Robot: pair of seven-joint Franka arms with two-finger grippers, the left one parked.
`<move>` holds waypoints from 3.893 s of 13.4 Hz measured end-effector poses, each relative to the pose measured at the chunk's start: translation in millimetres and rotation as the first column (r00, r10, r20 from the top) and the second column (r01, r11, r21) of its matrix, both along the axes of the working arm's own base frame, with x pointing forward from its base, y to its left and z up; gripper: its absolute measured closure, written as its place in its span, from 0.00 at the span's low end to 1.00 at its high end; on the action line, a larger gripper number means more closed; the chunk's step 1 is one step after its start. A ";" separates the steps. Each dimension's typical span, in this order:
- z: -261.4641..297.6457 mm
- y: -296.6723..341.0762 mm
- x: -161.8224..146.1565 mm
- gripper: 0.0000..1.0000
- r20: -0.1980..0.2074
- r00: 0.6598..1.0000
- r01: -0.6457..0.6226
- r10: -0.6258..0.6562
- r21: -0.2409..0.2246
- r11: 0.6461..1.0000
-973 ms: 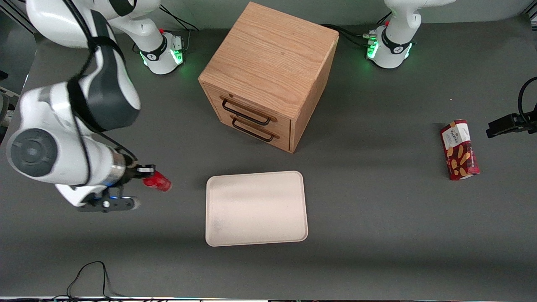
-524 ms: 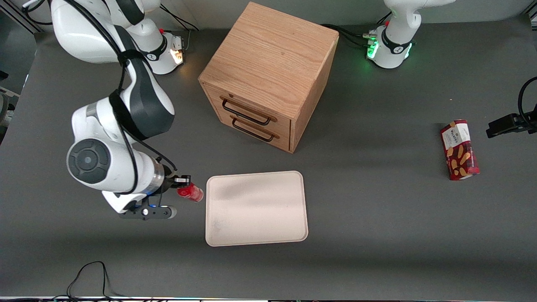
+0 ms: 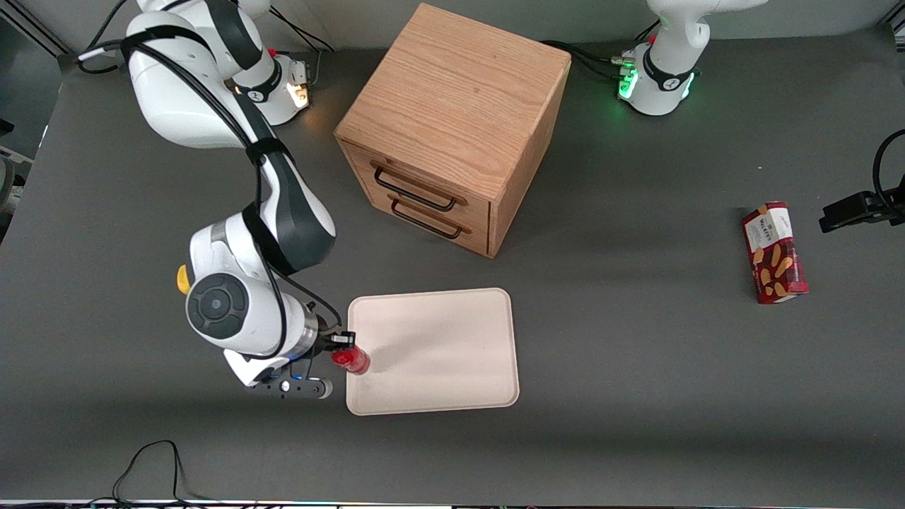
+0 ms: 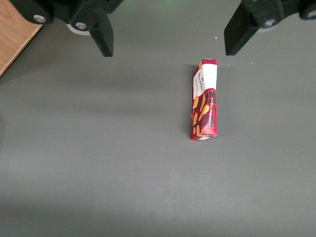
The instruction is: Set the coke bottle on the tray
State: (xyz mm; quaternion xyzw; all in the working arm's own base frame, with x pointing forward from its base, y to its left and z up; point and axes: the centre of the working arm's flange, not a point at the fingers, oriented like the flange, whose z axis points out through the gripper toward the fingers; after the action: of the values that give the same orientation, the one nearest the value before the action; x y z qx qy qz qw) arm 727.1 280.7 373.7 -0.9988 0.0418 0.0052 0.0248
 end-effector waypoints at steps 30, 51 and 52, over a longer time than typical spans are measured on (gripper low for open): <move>-37.6 4.3 19.9 0.00 0.092 0.993 0.076 -0.080 0.045 0.996; 132.9 -223.5 -162.0 0.00 -0.117 0.992 -0.056 0.052 -0.033 0.998; 145.3 -236.5 -173.1 0.00 -0.105 0.993 -0.049 0.046 -0.027 0.998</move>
State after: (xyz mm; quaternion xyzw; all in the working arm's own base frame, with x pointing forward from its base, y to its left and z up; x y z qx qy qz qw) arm 554.1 44.2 519.0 -0.9981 0.0192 0.0573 0.0075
